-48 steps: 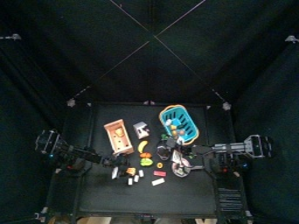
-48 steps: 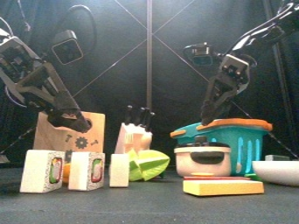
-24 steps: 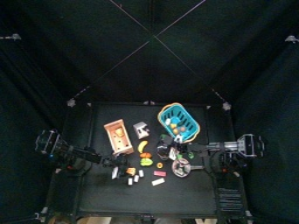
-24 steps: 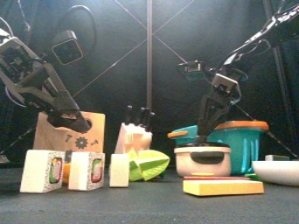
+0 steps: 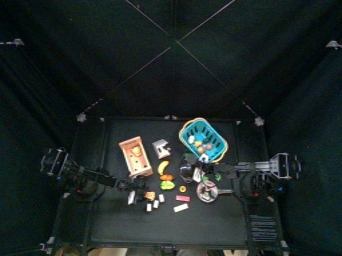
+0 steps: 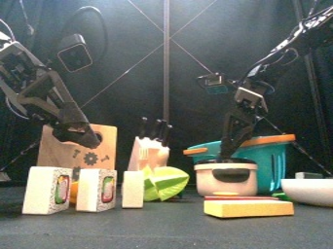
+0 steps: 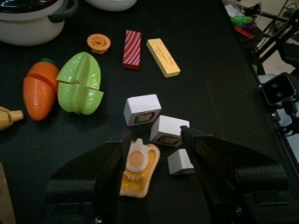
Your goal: Grab pot lid
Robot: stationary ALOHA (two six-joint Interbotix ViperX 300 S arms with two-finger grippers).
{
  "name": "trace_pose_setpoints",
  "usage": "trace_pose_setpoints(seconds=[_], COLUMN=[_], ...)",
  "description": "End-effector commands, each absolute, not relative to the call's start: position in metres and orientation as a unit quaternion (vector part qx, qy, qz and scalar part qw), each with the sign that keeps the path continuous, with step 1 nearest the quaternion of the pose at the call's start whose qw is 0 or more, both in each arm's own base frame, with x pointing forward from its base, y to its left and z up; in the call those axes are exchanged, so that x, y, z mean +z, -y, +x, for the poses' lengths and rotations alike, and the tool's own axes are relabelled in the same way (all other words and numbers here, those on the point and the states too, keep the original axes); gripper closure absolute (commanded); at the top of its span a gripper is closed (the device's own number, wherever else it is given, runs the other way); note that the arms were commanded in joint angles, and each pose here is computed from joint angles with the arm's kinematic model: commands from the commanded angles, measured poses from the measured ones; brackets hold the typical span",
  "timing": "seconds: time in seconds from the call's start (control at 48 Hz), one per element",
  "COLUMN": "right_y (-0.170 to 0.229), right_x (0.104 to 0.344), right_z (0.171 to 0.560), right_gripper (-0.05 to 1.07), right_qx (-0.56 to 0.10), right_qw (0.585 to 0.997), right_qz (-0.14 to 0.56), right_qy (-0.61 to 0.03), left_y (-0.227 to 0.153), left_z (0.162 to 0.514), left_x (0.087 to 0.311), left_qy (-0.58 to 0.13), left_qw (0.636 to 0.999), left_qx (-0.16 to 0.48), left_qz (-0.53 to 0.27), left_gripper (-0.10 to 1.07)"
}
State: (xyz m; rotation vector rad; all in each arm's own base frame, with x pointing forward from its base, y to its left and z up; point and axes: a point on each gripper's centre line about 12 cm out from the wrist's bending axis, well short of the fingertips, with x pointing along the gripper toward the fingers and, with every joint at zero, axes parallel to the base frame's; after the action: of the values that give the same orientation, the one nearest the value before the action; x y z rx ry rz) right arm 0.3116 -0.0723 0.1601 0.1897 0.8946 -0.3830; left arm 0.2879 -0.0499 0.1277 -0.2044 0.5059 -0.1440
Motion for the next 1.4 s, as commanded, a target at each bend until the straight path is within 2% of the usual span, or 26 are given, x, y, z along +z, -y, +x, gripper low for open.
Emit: trace_pose_setpoints(seconds=[0.0, 0.646, 0.938, 1.375], right_y=[0.074, 0.076, 0.076, 0.077], right_x=[0.168, 0.165, 0.165, 0.180], right_z=[0.318, 0.319, 0.320, 0.320], right_gripper=[0.22, 0.23, 0.35, 0.37], right_qx=[-0.183, -0.188, -0.188, -0.190], right_qw=[0.886, 0.880, 0.881, 0.889], right_qz=[0.090, 0.089, 0.091, 0.087], right_qy=[-0.417, -0.426, -0.425, -0.408], left_y=[0.050, 0.050, 0.049, 0.050], left_z=[0.292, 0.292, 0.291, 0.292], left_x=[0.132, 0.131, 0.131, 0.131], left_qy=[-0.241, -0.242, -0.243, -0.242], left_qw=[0.962, 0.962, 0.962, 0.962], left_qx=[-0.070, -0.070, -0.070, -0.070], left_qz=[-0.103, -0.103, -0.103, -0.103], left_gripper=[0.11, 0.11, 0.11, 0.11])
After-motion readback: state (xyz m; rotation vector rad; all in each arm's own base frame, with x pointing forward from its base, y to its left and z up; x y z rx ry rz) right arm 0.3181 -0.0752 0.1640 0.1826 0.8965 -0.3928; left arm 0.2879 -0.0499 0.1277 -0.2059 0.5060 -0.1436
